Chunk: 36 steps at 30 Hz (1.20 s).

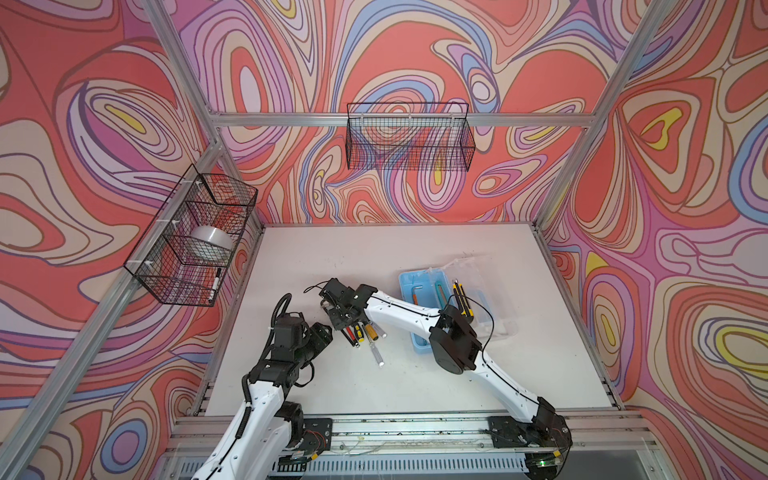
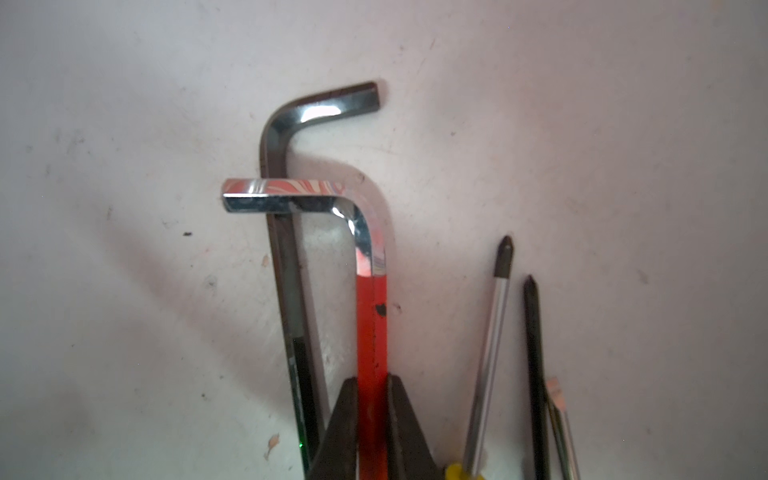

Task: Pack the tool kit
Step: 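Close the right gripper on the red hex key and lift it, then carry the red hex key over the blue box and lower it inside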

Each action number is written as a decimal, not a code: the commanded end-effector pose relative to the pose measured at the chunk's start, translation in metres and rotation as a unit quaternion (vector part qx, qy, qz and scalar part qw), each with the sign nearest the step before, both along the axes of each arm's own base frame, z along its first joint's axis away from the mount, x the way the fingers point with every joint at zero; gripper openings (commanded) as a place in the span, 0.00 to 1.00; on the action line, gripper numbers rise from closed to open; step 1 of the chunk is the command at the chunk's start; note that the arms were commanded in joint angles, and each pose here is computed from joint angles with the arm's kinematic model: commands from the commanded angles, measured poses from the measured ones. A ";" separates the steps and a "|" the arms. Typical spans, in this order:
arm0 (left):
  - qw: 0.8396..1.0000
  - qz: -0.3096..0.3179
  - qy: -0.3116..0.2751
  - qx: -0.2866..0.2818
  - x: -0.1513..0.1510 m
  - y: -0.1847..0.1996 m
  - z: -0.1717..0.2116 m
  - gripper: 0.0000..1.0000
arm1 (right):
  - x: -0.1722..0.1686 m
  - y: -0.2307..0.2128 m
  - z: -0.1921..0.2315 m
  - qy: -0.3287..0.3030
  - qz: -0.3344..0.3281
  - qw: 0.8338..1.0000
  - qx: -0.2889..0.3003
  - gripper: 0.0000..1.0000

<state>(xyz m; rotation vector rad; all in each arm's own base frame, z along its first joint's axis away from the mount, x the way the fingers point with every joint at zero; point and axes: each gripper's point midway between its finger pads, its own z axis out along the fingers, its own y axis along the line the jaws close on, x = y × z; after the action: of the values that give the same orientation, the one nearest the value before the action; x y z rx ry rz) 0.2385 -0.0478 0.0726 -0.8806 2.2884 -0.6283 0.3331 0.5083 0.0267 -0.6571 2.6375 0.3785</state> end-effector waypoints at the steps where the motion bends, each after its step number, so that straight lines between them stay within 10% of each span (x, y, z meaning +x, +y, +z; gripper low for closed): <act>1: 1.000 0.001 -0.010 0.006 0.005 0.002 0.004 0.75 | -0.002 0.000 0.018 0.011 -0.005 1.000 0.029 0.00; 18: 1.000 -0.001 -0.014 0.011 0.008 0.003 0.007 0.75 | -0.008 -0.020 0.092 0.039 -0.017 0.985 0.169 0.00; 36: 1.000 -0.002 -0.018 0.014 0.015 0.003 0.004 0.74 | 0.009 -0.223 0.120 -0.016 -0.194 0.973 0.125 0.00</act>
<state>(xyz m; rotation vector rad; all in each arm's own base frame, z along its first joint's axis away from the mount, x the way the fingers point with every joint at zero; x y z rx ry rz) 0.2432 -0.0469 0.0677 -0.8616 2.3039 -0.6045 0.3396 0.2970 0.1465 -0.1089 2.5675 0.5860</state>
